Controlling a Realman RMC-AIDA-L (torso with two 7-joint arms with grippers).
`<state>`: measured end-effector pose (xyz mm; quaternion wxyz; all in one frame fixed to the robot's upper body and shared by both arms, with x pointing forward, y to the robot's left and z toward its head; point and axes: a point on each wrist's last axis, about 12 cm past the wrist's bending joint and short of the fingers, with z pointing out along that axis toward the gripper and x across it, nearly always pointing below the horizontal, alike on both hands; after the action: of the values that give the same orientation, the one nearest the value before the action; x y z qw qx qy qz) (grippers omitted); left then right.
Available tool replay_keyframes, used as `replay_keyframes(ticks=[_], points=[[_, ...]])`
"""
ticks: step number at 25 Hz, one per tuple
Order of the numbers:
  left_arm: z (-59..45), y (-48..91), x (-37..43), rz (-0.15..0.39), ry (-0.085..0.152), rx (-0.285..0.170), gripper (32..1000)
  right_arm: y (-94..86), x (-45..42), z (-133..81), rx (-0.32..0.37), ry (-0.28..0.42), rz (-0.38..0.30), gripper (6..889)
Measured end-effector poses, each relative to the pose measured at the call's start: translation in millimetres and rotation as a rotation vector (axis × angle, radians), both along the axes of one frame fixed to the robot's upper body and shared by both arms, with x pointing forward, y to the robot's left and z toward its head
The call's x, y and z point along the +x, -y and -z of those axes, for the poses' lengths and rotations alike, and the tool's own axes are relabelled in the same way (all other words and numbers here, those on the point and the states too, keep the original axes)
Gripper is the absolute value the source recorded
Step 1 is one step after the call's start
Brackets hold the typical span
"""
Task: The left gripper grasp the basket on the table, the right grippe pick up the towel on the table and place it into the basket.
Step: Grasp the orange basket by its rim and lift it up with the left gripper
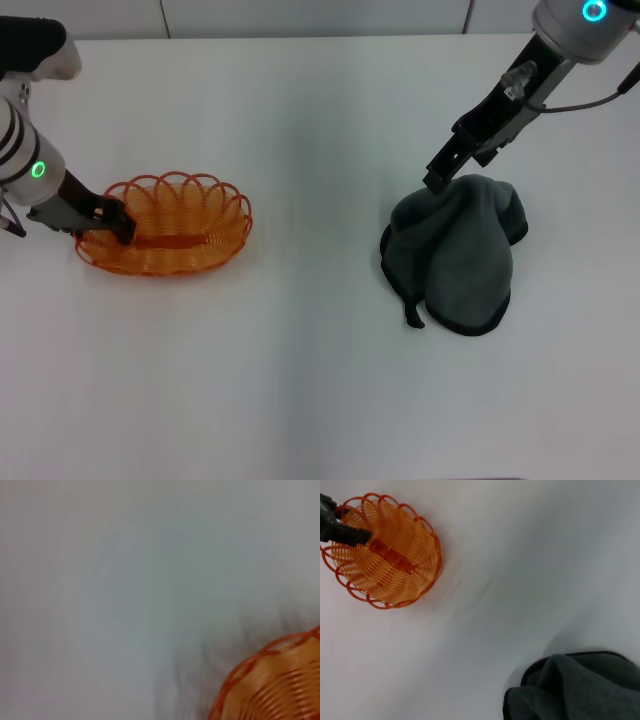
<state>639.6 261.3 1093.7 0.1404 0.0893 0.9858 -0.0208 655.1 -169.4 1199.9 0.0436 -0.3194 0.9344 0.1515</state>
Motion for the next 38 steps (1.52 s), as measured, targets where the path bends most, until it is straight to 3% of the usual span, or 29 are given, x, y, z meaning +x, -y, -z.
replay_keyframes(ticks=[7, 12, 25, 38], points=[[1.0, -0.1, -0.3, -0.008, 0.001, -0.005, 563, -0.5, 0.5, -0.3, 0.000, 0.003, 0.000, 830], [1.6, -1.9, -0.2, -0.002, 0.009, -0.005, 369, -0.5, 1.0, 0.0, 0.000, 0.009, -0.005, 830], [-2.1, -1.5, 1.6, 0.038, 0.018, -0.024, 305, -0.6, 0.7, 0.6, 0.000, 0.008, -0.007, 830], [-7.0, -0.9, 0.3, 0.063, -0.009, -0.050, 232, -0.5, 0.7, 0.9, 0.001, 0.008, -0.008, 831]])
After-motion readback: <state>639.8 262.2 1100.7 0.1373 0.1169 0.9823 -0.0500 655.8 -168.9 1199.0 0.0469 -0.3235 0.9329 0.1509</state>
